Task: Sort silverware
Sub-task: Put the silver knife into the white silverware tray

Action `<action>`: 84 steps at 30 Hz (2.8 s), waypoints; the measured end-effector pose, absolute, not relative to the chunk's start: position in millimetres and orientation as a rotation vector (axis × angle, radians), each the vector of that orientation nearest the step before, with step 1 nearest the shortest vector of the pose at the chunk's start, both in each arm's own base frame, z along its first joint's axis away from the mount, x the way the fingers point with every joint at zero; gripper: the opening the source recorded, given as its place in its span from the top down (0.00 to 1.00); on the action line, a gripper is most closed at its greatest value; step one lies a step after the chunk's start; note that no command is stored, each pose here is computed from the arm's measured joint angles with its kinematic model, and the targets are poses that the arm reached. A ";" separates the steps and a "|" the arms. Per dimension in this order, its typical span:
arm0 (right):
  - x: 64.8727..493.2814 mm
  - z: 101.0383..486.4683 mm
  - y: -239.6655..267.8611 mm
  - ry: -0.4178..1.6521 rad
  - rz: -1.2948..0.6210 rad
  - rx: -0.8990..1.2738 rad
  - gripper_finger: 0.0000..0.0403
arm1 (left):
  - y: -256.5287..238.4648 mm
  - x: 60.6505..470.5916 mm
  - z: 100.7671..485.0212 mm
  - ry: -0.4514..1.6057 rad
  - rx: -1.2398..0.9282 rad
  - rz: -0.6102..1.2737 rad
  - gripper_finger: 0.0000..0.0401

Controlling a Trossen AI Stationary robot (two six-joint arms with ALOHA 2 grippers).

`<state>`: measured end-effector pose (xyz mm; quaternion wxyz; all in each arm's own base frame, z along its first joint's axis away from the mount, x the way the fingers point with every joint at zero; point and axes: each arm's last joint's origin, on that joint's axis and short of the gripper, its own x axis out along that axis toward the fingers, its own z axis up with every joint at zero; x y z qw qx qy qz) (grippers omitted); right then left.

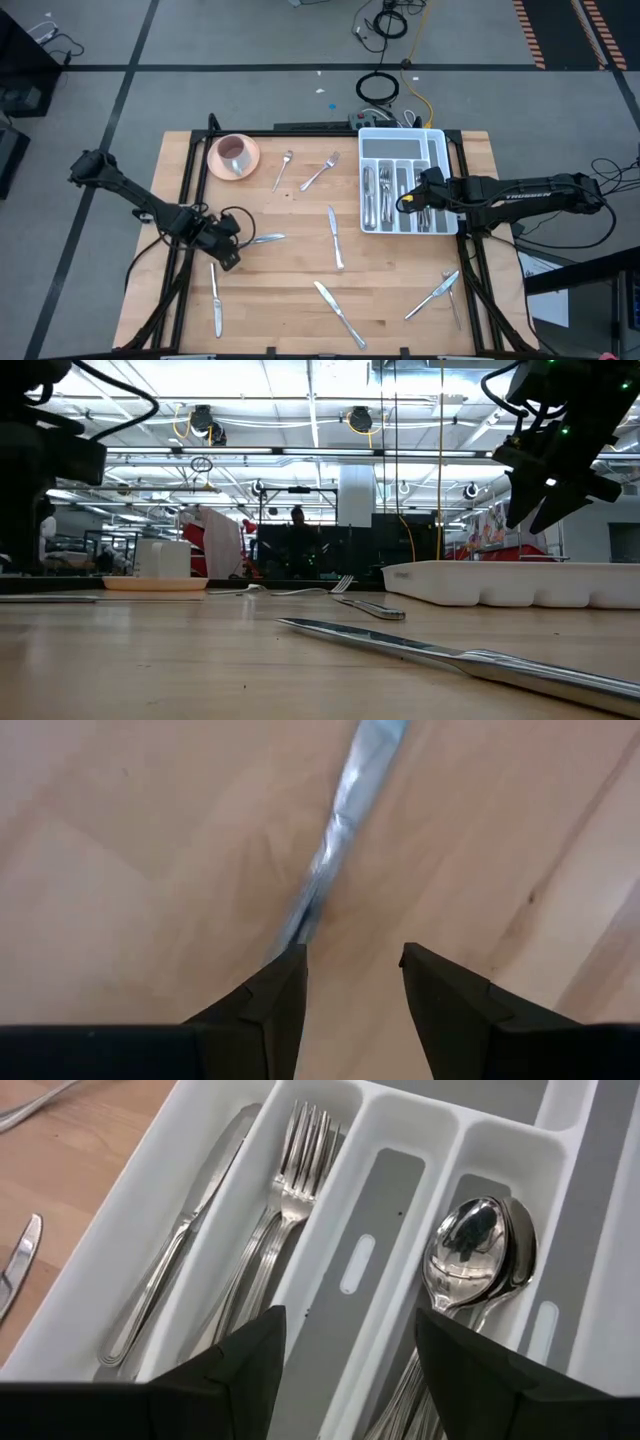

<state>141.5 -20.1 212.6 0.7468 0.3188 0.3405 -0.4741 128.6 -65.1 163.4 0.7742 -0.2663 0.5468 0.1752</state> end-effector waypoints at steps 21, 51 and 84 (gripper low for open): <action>141.6 212.5 -20.2 0.755 -1.028 0.673 0.47 | -41.3 180.0 169.7 1.231 -0.689 0.580 0.57; 142.1 212.5 -20.1 0.768 -1.008 0.649 0.47 | -39.7 204.7 120.7 1.696 -0.168 0.128 0.92; 155.4 217.3 -20.1 0.725 -0.873 0.569 0.47 | -16.8 283.8 183.7 1.265 -0.154 0.272 1.00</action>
